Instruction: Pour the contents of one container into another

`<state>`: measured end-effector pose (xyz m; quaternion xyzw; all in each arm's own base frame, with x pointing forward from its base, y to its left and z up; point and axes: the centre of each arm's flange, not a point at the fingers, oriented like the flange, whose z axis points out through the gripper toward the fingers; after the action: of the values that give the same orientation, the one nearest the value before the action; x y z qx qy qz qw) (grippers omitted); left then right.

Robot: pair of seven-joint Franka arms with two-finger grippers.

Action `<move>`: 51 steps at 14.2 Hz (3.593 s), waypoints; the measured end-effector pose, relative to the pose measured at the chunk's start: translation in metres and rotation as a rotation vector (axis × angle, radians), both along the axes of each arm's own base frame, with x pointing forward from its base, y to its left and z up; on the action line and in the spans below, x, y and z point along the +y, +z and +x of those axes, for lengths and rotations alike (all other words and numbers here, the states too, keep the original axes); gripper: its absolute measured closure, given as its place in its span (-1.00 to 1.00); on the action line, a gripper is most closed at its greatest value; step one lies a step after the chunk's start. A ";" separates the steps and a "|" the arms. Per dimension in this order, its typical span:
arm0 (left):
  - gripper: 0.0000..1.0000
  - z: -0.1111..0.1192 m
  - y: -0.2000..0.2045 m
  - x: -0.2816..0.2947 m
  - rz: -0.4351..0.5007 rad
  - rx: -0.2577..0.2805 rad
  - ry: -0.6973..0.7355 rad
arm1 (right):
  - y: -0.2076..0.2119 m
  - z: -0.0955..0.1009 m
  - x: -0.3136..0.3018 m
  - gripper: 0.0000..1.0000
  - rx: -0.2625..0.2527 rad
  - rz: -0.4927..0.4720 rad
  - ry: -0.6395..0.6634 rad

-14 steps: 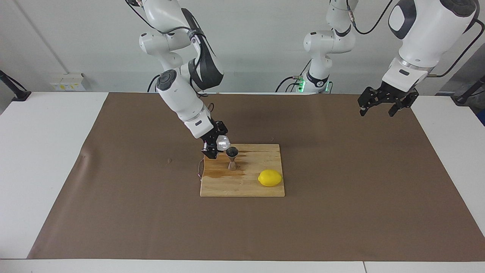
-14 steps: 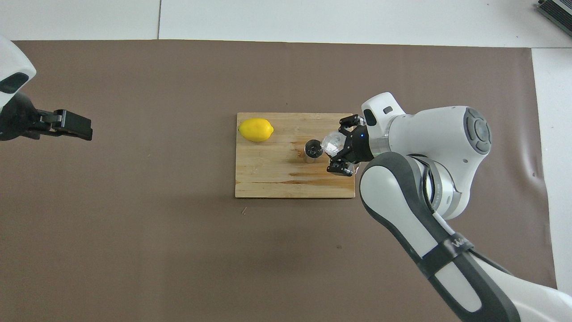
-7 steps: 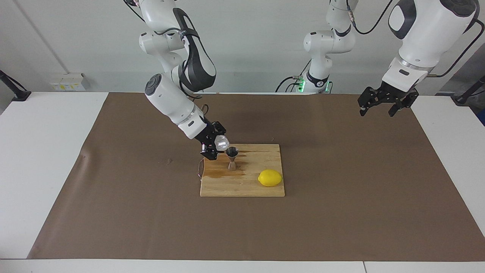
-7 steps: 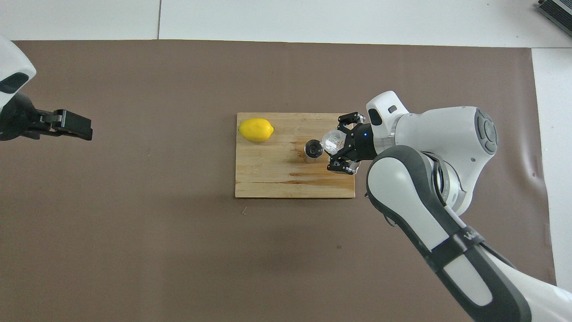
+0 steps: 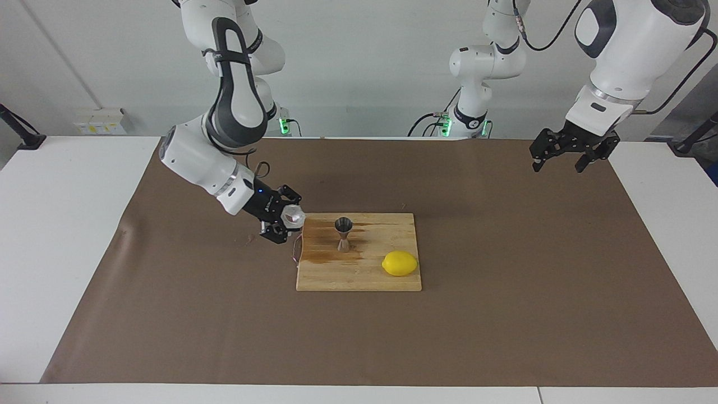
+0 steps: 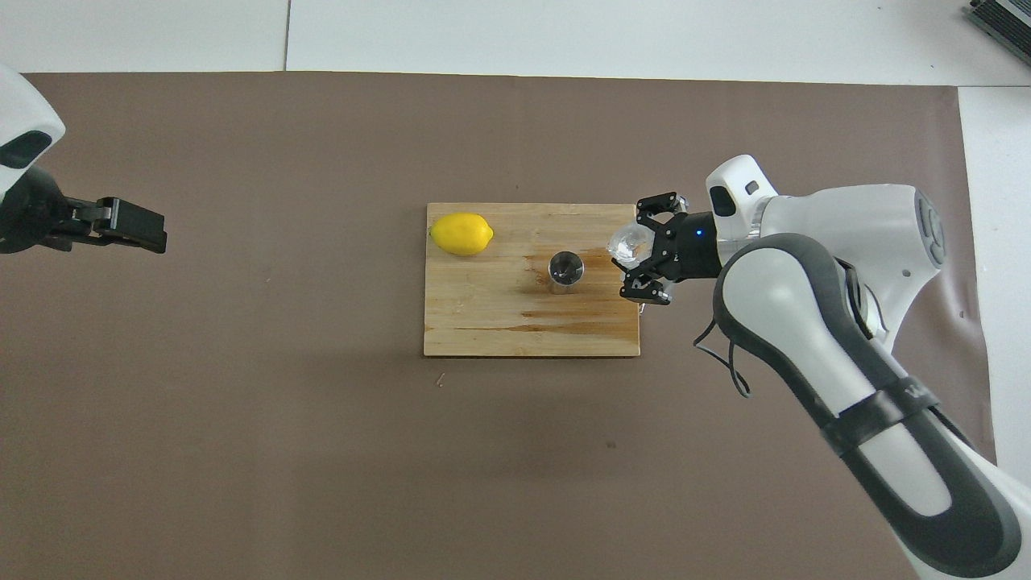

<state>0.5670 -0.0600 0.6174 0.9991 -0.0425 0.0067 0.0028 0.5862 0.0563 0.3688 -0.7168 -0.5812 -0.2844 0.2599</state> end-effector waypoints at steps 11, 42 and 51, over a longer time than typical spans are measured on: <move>-1.00 0.000 0.000 0.000 0.000 0.000 0.000 | -0.132 -0.025 -0.102 0.42 -0.072 0.152 0.095; -1.00 0.000 0.000 0.000 0.000 0.000 0.000 | -0.128 -0.058 -0.184 -1.00 -0.052 -0.004 0.217; -1.00 0.000 0.000 0.000 0.000 0.000 0.000 | 0.016 -0.064 -0.157 -1.00 0.272 -0.285 -0.032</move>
<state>0.5670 -0.0600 0.6175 0.9991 -0.0425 0.0067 0.0028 0.5224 -0.1008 0.3849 -0.7873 -0.5636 -0.1041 0.2273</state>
